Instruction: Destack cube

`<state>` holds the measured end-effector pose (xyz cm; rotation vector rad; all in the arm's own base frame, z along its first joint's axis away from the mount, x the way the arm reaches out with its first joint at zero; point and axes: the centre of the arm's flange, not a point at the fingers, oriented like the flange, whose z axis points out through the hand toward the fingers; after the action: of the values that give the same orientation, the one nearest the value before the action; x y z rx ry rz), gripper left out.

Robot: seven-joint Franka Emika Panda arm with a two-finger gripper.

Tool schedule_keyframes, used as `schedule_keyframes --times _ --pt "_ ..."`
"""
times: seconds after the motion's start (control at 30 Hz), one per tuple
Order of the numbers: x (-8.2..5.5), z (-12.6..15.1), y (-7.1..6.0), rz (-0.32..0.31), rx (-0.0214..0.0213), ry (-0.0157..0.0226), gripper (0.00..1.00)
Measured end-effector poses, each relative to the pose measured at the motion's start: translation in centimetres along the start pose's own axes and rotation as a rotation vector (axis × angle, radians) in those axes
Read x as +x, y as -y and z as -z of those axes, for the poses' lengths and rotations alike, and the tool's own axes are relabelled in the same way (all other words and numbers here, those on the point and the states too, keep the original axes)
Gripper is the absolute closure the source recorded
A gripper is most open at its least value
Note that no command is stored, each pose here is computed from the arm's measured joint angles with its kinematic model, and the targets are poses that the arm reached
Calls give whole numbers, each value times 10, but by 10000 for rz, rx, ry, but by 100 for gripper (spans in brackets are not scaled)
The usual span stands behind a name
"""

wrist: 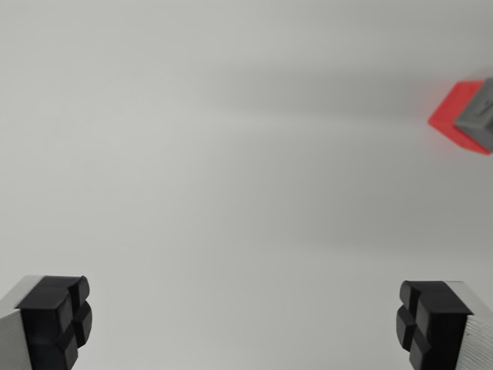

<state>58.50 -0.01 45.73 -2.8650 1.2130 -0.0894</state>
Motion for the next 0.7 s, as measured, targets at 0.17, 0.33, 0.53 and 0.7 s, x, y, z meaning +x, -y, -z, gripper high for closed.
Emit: schedule_keyframes --times 0.17,0.33,0.53,0.7 --pt "0 0 0 0 0 0 0" --pt "0 0 0 0 0 0 0" --pt "0 -1 0 -13 -7 5 0" --pt "2 -2 -2 -66 -30 22 0"
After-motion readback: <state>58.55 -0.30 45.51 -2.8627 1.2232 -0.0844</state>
